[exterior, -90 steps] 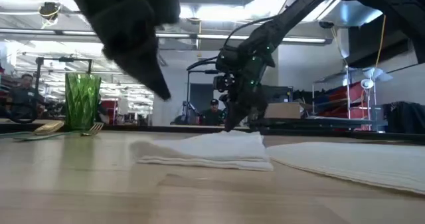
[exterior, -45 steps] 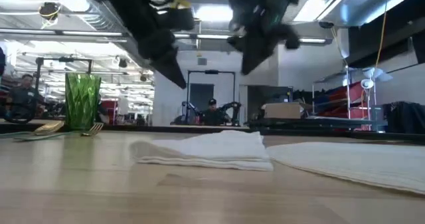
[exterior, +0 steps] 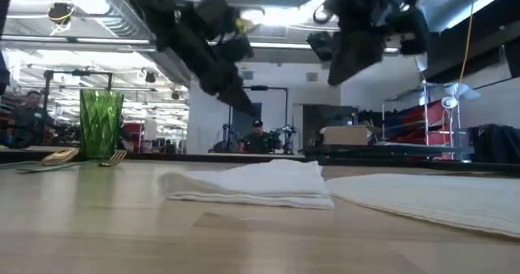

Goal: Set table place
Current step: Fold the white table napkin

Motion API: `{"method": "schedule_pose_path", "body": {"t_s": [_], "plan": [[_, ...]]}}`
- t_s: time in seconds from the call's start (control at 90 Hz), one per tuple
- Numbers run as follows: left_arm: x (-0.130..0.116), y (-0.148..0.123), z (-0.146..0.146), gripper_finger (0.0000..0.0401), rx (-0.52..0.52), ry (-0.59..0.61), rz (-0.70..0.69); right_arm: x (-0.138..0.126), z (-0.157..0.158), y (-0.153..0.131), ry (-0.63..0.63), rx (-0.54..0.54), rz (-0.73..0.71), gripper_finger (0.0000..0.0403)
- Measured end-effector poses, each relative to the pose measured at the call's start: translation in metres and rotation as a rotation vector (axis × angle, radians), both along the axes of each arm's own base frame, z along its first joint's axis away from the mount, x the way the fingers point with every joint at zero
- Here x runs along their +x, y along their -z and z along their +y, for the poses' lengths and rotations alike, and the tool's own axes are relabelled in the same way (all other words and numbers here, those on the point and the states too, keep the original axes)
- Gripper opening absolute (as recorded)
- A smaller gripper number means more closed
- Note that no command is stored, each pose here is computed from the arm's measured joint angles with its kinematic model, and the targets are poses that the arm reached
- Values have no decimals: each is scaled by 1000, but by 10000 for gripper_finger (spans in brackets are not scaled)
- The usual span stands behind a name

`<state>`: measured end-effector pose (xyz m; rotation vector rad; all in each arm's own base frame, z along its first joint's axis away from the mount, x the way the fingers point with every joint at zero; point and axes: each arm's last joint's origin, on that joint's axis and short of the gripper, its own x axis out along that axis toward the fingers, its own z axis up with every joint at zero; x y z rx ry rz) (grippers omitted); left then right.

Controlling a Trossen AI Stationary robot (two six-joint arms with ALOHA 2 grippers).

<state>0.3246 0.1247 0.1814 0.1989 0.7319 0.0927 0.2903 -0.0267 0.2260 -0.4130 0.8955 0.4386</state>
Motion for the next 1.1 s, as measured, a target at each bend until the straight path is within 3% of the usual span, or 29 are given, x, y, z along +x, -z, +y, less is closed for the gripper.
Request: {"method": "schedule_pose_path", "body": {"t_s": [0.111,0.422,0.533,0.789,1.1], "plan": [[7,19,13,0,-20,-15,14,-2,0,11,45,27,-11,0],[41,26,39,0,-7,-14,0,-2,-1,16,87,11,-24,0],[46,34,49,0,-34,-32,58,-2,-1,16,91,4,-23,0],[41,53,58,0,-112,-109,179,-2,-1,16,92,3,-23,0],[35,56,58,0,-142,-199,247,-3,-1,17,91,3,-17,0]]}}
